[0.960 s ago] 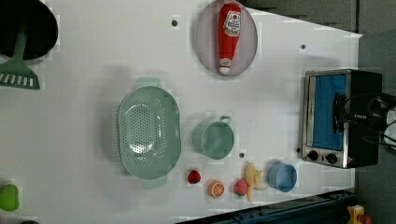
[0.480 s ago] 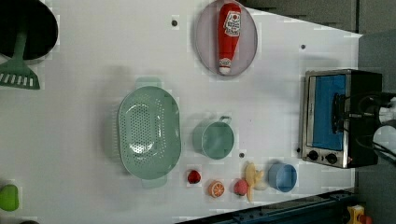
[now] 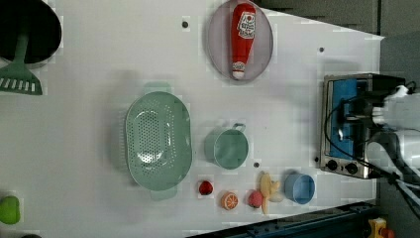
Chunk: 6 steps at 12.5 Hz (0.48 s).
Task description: Flap open oven.
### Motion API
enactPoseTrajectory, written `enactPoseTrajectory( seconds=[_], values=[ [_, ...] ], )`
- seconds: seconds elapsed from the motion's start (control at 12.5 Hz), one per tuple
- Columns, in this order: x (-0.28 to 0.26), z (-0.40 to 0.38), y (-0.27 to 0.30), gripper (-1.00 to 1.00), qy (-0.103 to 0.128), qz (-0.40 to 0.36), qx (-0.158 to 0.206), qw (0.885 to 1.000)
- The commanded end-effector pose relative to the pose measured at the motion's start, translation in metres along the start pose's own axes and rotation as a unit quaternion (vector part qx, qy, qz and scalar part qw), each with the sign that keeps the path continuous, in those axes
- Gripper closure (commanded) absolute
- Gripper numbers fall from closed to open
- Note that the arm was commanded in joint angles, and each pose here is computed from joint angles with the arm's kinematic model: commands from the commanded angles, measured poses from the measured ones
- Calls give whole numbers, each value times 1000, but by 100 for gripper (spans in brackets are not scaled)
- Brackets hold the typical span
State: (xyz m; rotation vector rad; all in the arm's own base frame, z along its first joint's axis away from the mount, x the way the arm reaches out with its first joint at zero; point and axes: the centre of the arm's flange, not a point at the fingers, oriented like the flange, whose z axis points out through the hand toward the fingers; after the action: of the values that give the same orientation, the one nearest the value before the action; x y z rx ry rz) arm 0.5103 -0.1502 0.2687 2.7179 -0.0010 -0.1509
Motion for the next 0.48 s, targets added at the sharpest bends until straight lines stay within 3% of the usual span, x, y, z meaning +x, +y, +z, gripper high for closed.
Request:
enactPoseTrajectory(
  seconds=[0.08, 0.48],
  values=[
    [6, 16, -77, 65, -9, 29, -19, 999],
    [9, 50, -142, 65, 5, 52, -100, 994]
  ],
)
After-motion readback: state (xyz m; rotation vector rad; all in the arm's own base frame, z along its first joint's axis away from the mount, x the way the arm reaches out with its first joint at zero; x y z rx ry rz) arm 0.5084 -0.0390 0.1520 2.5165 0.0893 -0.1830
